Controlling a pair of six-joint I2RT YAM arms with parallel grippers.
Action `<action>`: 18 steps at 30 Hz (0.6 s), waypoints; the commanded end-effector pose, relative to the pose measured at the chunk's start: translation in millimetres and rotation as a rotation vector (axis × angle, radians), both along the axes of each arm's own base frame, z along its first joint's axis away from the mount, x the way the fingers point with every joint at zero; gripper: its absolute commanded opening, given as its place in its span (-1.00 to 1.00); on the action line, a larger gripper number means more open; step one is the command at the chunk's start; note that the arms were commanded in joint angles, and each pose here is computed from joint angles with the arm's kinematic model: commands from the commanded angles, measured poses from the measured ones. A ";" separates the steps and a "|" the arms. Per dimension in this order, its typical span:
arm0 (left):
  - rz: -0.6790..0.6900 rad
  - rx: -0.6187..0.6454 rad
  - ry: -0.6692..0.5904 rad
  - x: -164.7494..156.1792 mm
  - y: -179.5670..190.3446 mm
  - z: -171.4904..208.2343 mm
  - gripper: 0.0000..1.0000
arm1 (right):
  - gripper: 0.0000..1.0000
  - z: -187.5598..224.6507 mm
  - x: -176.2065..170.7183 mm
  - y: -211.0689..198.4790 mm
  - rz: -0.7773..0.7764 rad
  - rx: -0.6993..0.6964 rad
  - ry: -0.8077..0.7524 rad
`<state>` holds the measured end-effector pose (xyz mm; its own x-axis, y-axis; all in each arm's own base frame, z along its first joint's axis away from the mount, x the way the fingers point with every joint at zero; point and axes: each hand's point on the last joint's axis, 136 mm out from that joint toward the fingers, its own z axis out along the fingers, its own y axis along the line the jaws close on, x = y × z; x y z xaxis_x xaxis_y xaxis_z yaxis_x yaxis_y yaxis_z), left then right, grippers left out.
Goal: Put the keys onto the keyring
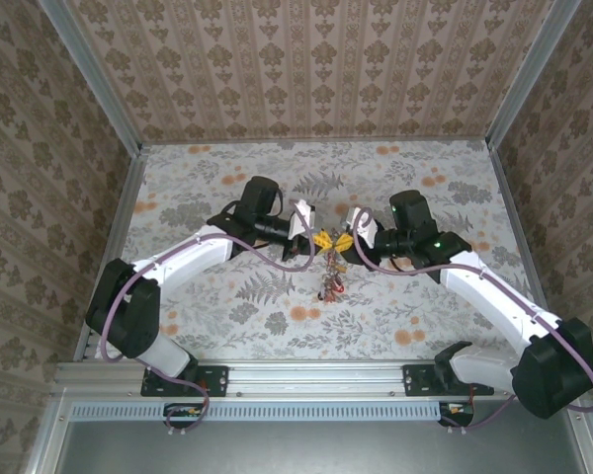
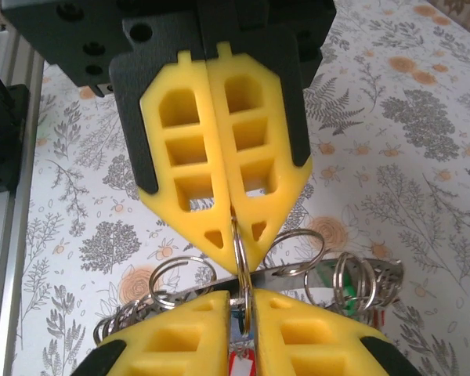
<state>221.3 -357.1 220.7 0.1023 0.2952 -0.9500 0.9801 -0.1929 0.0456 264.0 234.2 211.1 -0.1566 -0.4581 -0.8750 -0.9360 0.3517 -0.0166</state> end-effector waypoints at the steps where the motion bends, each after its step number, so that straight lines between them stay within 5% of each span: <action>1: -0.076 -0.155 -0.039 -9.6 -0.3 44.8 -1.00 | -0.68 8.5 -0.4 2.9 0.010 0.063 -0.017; 7: -0.098 -0.188 -0.027 -12.5 -0.4 50.3 -1.00 | -0.84 8.3 4.8 5.8 0.000 0.108 -0.005; 18: -0.031 -0.132 -0.063 -4.5 0.8 39.4 -1.00 | -0.69 20.9 10.5 -6.8 -0.082 0.085 -0.079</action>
